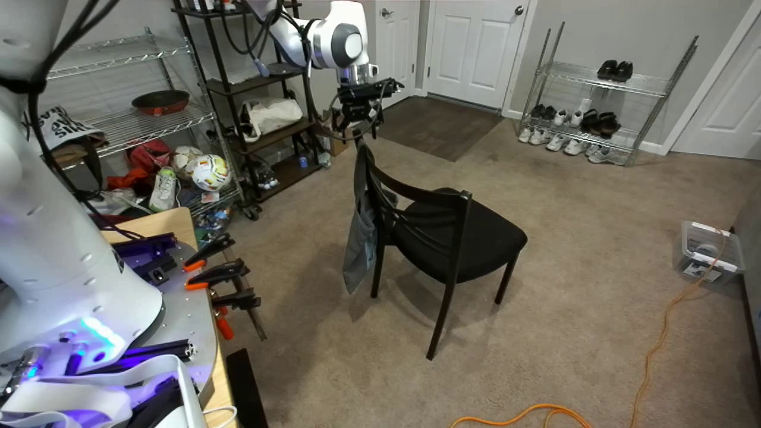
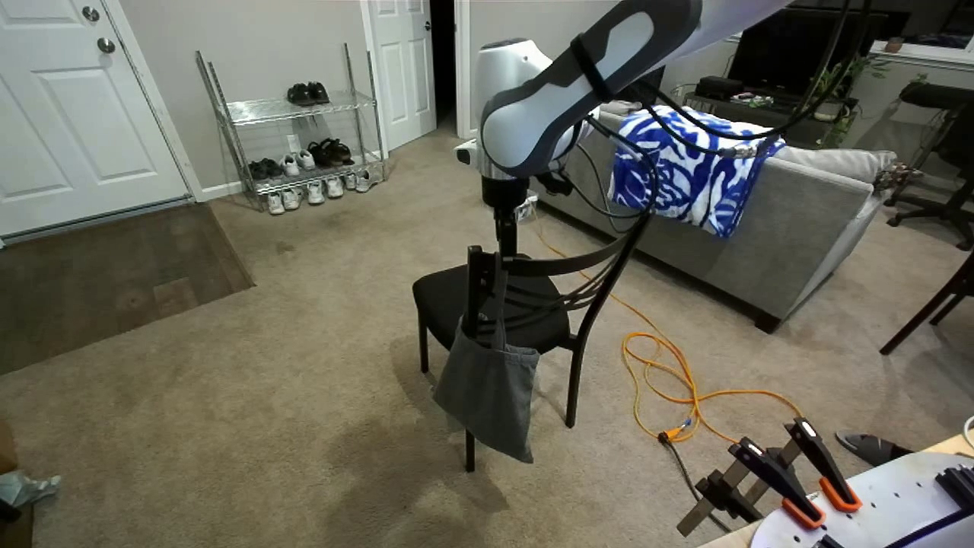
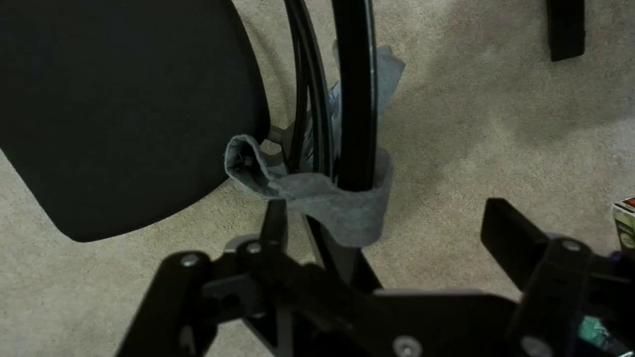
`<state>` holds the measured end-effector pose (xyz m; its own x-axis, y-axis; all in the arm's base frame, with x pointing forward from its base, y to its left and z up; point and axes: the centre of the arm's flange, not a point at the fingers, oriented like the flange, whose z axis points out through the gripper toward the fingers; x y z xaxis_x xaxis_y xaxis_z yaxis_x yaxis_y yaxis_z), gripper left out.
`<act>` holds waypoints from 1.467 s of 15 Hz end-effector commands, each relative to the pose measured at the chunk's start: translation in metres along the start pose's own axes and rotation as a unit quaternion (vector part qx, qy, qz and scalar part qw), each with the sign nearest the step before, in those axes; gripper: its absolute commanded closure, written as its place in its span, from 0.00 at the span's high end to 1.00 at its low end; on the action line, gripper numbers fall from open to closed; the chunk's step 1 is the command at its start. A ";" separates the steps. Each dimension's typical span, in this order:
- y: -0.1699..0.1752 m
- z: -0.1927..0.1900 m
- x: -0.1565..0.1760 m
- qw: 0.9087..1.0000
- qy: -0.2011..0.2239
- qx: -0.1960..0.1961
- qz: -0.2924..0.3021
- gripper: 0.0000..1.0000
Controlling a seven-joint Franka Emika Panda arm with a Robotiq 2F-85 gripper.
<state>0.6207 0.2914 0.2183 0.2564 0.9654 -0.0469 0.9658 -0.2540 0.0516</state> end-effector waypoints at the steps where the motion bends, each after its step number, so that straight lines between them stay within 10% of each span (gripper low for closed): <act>1: 0.015 0.003 0.018 1.000 0.000 -0.013 -0.026 1.00; 22: -0.022 -0.034 0.022 0.999 0.003 0.035 -0.020 1.00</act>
<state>0.6251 0.3356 0.2305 0.2188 0.9752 -0.0316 0.9758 -0.2187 0.0087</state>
